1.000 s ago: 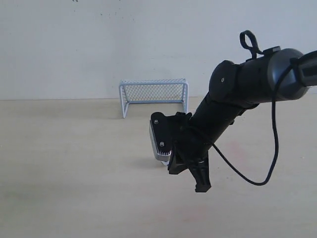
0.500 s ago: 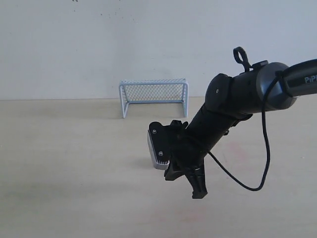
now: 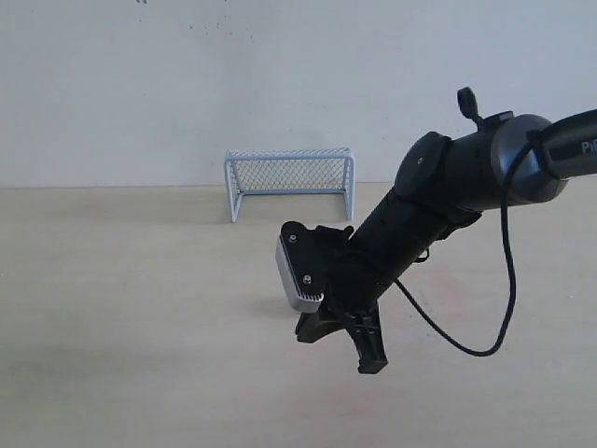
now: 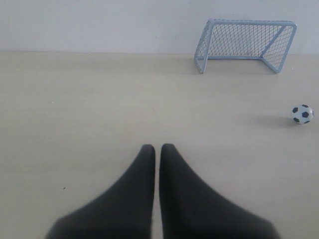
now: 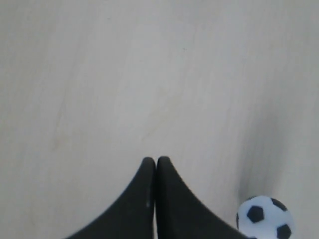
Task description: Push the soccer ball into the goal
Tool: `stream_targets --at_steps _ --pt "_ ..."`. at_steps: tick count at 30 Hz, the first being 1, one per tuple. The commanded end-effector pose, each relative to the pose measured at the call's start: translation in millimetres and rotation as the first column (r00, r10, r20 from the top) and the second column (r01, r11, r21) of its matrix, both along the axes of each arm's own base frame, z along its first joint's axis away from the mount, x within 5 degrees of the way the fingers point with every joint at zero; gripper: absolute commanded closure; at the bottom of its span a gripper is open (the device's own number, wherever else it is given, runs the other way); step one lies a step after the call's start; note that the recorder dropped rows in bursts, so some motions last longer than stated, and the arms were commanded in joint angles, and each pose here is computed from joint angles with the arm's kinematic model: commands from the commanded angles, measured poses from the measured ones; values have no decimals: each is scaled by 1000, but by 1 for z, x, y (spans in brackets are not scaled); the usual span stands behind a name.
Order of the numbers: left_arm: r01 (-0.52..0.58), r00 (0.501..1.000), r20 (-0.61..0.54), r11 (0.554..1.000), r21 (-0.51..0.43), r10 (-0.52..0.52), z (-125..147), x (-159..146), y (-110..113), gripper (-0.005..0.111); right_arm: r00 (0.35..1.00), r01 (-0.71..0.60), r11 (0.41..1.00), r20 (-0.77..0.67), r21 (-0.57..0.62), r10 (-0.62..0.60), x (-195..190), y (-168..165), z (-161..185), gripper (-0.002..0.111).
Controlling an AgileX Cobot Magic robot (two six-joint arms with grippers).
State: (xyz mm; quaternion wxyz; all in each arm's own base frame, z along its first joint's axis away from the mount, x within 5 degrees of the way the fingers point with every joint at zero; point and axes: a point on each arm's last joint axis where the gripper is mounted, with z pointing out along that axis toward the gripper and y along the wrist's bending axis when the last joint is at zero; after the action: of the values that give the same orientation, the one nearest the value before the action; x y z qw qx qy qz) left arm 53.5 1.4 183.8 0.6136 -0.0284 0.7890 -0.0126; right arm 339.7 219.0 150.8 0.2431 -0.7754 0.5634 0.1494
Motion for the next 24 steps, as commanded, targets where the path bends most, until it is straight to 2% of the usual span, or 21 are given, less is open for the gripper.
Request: stream_targets --at_steps 1,5,10,14,24 --pt "0 1000 -1 1000 1 0 -1 0 0 102 999 29 999 -16 17 -29 7 -12 1 109" --pt "0 1000 -1 1000 1 0 -1 0 0 102 998 42 999 36 16 -43 11 -14 0 109" --pt "0 1000 -1 1000 1 0 -1 0 0 102 999 32 998 27 60 -34 12 -9 -9 109" --pt "0 1000 -1 1000 1 0 -1 0 0 102 997 71 981 -43 180 -64 17 -17 -3 109" --pt "0 1000 -1 1000 1 0 -1 0 0 102 997 52 988 -70 142 -42 16 -26 -10 109"
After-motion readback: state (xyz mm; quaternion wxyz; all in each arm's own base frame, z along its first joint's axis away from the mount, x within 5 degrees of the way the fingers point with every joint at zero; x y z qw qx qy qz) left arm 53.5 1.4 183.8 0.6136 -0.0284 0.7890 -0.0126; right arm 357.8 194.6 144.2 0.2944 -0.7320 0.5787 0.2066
